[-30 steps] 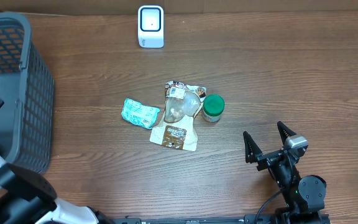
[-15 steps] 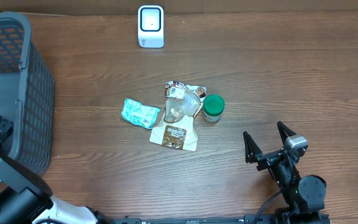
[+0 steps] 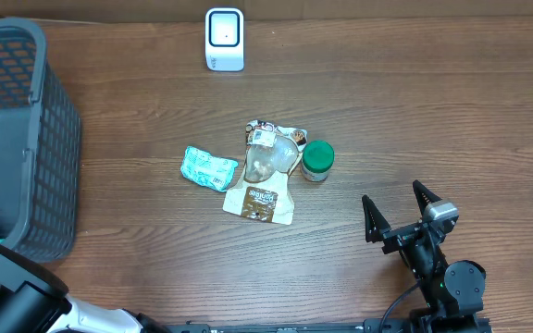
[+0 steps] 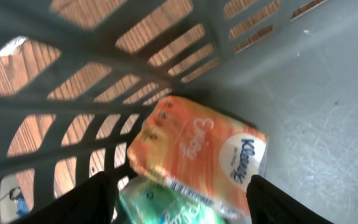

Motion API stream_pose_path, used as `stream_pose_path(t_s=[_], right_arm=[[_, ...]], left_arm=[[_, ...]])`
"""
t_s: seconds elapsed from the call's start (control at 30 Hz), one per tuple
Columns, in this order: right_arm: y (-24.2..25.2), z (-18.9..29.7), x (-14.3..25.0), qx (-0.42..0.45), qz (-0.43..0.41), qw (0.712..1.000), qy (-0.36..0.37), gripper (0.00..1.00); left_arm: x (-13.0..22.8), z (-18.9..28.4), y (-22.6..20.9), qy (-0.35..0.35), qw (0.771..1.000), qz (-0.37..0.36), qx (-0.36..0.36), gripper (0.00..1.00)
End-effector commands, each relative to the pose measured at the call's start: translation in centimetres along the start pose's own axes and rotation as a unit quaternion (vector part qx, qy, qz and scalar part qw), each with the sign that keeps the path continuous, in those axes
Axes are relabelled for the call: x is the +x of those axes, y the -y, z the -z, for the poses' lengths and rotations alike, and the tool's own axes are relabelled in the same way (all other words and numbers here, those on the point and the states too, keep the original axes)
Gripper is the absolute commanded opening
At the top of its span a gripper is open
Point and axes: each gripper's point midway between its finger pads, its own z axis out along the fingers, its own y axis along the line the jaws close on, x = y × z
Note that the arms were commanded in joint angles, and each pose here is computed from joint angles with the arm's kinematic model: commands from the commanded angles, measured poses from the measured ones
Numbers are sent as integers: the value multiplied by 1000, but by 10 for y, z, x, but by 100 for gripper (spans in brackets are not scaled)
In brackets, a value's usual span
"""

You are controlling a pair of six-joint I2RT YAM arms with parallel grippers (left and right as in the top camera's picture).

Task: Scan the item barcode
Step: 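Reach the left gripper into the basket toward the orange tissue pack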

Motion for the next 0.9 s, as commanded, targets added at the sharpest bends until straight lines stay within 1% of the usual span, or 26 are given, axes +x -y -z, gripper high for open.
stream_pose_path(t_s=[0.0, 0.07, 0.2, 0.33, 0.47, 0.53, 0.57, 0.6, 0.63, 0.7, 0.73, 0.87], right_arm=[[1, 0, 1, 0, 1, 1000, 4, 100], [1, 0, 1, 0, 1, 1000, 4, 100], [1, 0, 1, 0, 1, 1000, 4, 100], [1, 0, 1, 0, 1, 1000, 4, 100], [1, 0, 1, 0, 1, 1000, 4, 100], [1, 0, 1, 0, 1, 1000, 4, 100], [1, 0, 1, 0, 1, 1000, 4, 100], [1, 0, 1, 0, 1, 1000, 4, 100], [1, 0, 1, 0, 1, 1000, 4, 100], [1, 0, 1, 0, 1, 1000, 4, 100], [1, 0, 1, 0, 1, 1000, 4, 100], [1, 0, 1, 0, 1, 1000, 4, 100]], left_arm=[[8, -15, 11, -18, 999, -38, 14, 68], [10, -21, 14, -24, 999, -46, 19, 68], [16, -32, 22, -36, 996, -71, 31, 72], [24, -40, 29, -52, 993, -94, 44, 70], [30, -44, 30, -66, 992, -100, 45, 57], [31, -44, 30, -67, 992, -100, 45, 41], [31, -44, 30, -67, 992, -100, 45, 36], [32, -44, 29, -68, 992, -100, 45, 29], [32, -44, 29, -69, 992, -100, 45, 20], [33, -44, 29, -71, 991, -101, 45, 7], [33, -44, 29, -72, 991, -101, 45, 4], [34, -42, 30, -74, 991, -103, 45, 4]])
